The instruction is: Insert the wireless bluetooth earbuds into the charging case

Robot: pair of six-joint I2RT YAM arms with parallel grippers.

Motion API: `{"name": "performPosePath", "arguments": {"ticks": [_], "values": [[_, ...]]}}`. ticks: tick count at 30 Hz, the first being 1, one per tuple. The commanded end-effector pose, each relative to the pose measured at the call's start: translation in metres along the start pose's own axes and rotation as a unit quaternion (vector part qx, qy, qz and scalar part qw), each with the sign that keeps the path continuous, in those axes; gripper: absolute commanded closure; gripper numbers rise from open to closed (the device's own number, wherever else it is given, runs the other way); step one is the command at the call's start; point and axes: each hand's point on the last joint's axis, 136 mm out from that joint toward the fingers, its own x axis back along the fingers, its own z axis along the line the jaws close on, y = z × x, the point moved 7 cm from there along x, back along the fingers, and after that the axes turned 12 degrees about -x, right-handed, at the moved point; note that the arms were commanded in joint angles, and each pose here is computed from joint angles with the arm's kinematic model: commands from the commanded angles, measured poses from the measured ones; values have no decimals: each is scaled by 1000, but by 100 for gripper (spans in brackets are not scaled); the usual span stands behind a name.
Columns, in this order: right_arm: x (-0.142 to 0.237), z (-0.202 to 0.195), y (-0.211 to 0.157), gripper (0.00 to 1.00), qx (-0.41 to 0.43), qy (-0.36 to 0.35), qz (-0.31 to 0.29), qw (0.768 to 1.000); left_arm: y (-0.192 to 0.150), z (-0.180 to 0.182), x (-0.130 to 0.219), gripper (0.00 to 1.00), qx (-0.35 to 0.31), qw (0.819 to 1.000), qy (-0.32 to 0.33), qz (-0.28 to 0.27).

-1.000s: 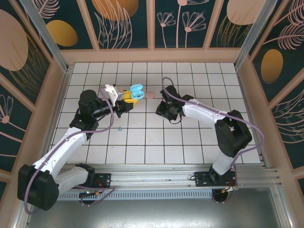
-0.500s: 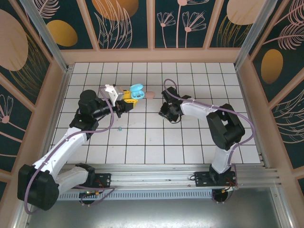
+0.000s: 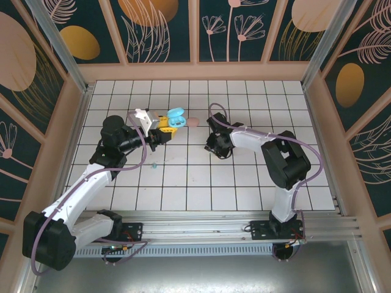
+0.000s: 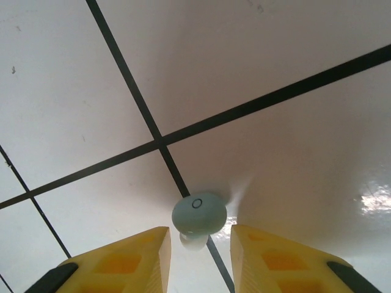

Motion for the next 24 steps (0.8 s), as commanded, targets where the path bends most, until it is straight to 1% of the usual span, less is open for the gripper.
{"name": "performPosePath", "arguments": {"ticks": [1, 6, 14, 20, 22, 24], "values": [[-3, 2, 6, 68, 0, -11, -4, 1000, 4, -1, 2, 79, -22, 1000, -3, -13], [-8, 6, 10, 68, 13, -22, -6, 1000, 5, -2, 2, 79, -24, 1000, -2, -13], [-11, 5, 18, 67, 47, -68, -26, 996, 5, -2, 3, 79, -24, 1000, -1, -13], [-17, 1, 17, 67, 81, -108, -24, 990, 5, -2, 3, 79, -24, 1000, -2, -13], [-18, 2, 17, 69, 91, -117, -25, 989, 5, -2, 3, 80, -24, 1000, -1, -12], [-18, 4, 14, 73, 101, -124, -27, 987, 4, -2, 2, 80, -23, 1000, -1, -12]]}}
